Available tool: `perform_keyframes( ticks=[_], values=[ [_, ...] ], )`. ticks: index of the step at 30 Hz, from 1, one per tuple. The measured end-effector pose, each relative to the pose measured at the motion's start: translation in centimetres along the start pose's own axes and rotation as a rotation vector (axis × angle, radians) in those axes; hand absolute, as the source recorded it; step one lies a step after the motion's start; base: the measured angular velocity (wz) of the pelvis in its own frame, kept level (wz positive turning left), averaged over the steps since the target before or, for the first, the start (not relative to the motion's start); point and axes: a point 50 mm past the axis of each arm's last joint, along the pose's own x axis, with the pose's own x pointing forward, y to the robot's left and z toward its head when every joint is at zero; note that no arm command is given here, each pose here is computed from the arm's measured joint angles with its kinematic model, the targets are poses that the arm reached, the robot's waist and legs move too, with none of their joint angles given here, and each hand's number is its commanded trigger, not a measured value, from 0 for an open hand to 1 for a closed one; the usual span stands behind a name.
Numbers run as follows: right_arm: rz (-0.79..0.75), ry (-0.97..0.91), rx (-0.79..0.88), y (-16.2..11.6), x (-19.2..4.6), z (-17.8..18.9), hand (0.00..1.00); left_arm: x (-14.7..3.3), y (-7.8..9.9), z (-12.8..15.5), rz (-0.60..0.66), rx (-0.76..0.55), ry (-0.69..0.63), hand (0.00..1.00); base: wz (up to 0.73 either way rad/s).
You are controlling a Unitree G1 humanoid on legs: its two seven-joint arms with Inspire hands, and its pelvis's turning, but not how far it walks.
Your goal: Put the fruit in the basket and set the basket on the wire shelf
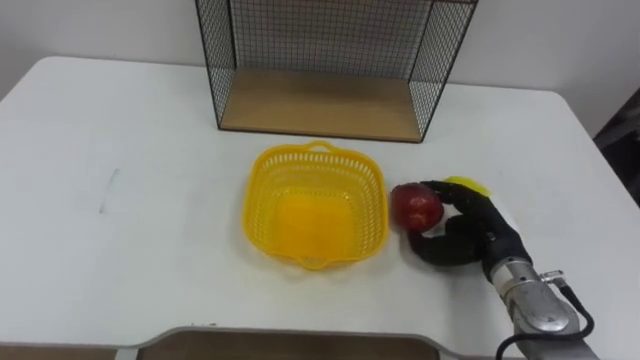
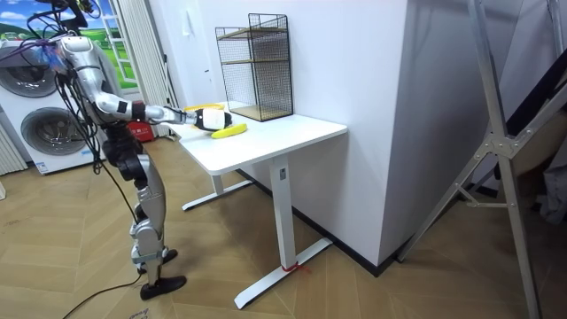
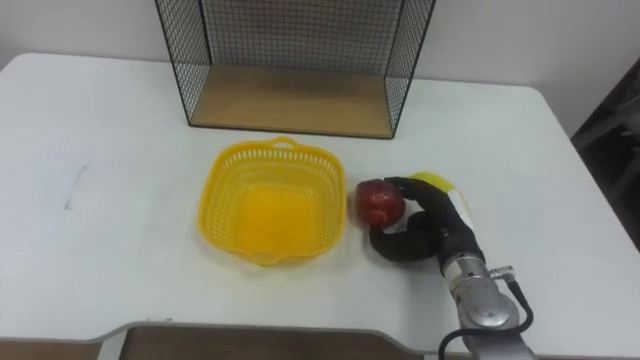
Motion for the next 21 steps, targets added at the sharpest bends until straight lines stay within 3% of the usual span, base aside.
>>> perform_keyframes(
  ticks=[6,21],
  values=[
    [-0.020,0.000,0.005,-0.1,0.0,0.0,1.00,-0.1,-0.3,-0.6,-0.008,0.002,0.031,0.00,0.01],
    [-0.128,-0.040,0.203,-0.9,0.0,0.7,1.00,-0.1,-1.2,-0.1,-0.034,-0.012,0.018,0.00,-0.02]
  ],
)
